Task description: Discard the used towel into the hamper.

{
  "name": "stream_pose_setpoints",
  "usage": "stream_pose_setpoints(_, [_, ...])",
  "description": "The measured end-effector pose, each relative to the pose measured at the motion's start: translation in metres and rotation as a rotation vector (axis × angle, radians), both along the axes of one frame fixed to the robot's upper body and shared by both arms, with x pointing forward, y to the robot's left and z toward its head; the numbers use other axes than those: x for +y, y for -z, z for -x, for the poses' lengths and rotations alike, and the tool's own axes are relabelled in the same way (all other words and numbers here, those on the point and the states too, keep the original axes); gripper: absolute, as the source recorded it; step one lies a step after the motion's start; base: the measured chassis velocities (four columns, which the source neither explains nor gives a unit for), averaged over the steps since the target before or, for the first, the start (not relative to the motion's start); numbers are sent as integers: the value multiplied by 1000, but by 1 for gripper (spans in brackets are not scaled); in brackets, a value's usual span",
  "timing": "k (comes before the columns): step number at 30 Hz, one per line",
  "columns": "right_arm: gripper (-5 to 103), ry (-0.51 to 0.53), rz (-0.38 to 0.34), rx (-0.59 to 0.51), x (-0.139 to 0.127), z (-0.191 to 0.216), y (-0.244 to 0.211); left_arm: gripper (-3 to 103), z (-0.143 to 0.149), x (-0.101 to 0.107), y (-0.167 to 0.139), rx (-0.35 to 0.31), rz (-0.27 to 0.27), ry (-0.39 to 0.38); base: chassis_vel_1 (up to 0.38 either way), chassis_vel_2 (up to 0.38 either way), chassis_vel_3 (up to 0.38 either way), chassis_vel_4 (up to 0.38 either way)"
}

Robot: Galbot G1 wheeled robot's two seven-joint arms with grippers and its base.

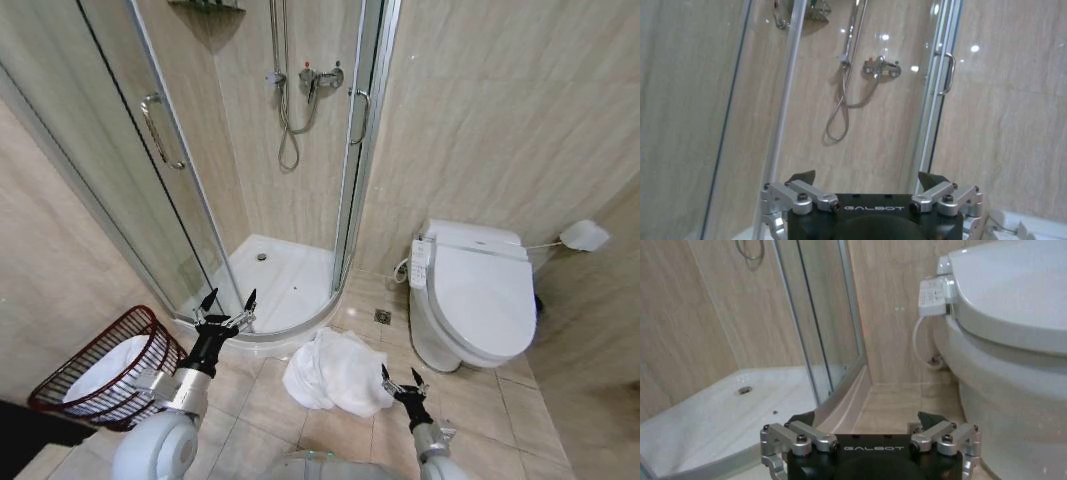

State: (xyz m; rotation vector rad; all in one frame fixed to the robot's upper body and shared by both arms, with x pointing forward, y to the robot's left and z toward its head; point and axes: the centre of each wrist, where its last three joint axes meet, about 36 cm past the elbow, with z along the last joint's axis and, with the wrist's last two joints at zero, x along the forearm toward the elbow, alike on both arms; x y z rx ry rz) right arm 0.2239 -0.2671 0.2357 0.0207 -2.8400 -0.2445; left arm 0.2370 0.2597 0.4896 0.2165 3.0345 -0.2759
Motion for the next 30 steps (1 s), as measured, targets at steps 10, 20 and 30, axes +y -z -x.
stream_pose_setpoints(10, [100, -31, 37, 50, -6, 11, 6, 100, 0, 0, 0, 0, 0, 0, 0, 0, 0, 0])
stream_pose_setpoints(20, [100, -48, 41, 76, -7, 13, 17, 100, 0, 0, 0, 0, 0, 0, 0, 0, 0, 0])
stream_pose_setpoints(30, [100, -37, 47, 70, -11, 13, 22, 100, 0, 0, 0, 0, 0, 0, 7, 9, 9, 10])
